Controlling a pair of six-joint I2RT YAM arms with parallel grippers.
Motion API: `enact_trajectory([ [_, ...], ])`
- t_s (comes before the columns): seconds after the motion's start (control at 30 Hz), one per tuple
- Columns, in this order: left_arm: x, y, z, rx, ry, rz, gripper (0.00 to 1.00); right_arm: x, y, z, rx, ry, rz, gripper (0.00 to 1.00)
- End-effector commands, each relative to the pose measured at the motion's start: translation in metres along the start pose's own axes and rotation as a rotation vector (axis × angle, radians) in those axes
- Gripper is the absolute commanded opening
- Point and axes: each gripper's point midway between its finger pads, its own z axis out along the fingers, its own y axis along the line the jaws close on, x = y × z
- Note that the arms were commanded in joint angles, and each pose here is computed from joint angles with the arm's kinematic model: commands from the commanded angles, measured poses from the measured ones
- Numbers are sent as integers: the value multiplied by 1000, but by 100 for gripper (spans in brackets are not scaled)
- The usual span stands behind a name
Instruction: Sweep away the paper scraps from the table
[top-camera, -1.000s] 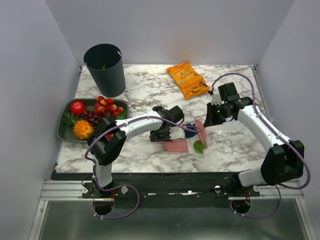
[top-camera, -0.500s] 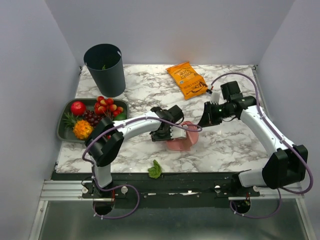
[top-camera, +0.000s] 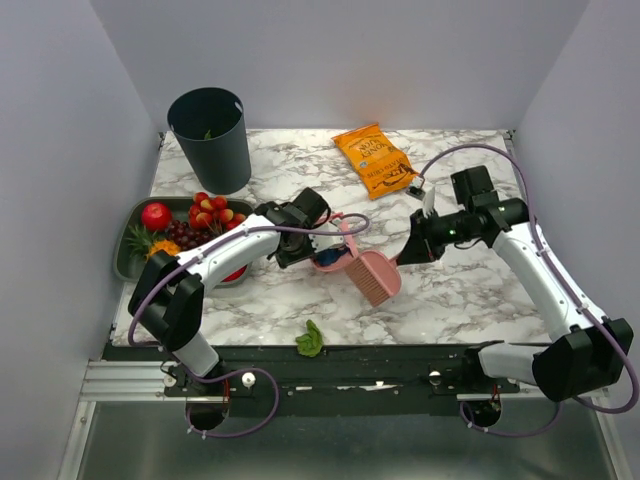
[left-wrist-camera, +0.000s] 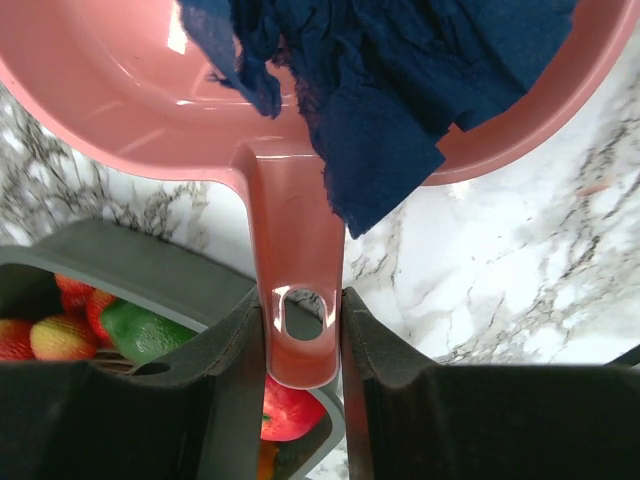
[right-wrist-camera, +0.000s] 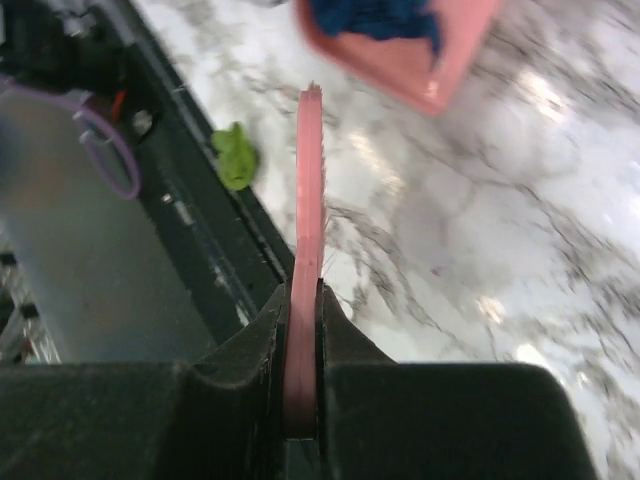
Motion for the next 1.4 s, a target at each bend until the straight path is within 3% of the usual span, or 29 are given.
enact_trajectory([
  [0.0,18,17,-1,-32,1,-126,0,0,62,13,-330,-44,-292,0],
  [0.3,31,42,-7,-74,1,-250,0,26,121,75,-638,120,-376,1],
  [0.4,35,48,-9,-82,1,-284,0,27,117,98,-645,168,-280,1],
  [0.63,45,51,-16,-92,8,-306,0,3,73,149,-363,162,-96,1],
  [0.77,51,54,-16,-96,19,-315,0,-1,42,158,-179,174,-93,1],
  [0.97,47,60,-20,-104,6,-325,0,-3,-11,147,66,175,-66,1],
  [1.1,47,58,-23,-96,7,-326,0,-1,-49,116,180,185,-72,0],
  [1.3,62,35,-25,-30,35,-277,0,15,-77,65,249,246,-78,0],
  [1.37,70,26,-27,-2,49,-238,0,4,-66,49,235,198,-122,1],
])
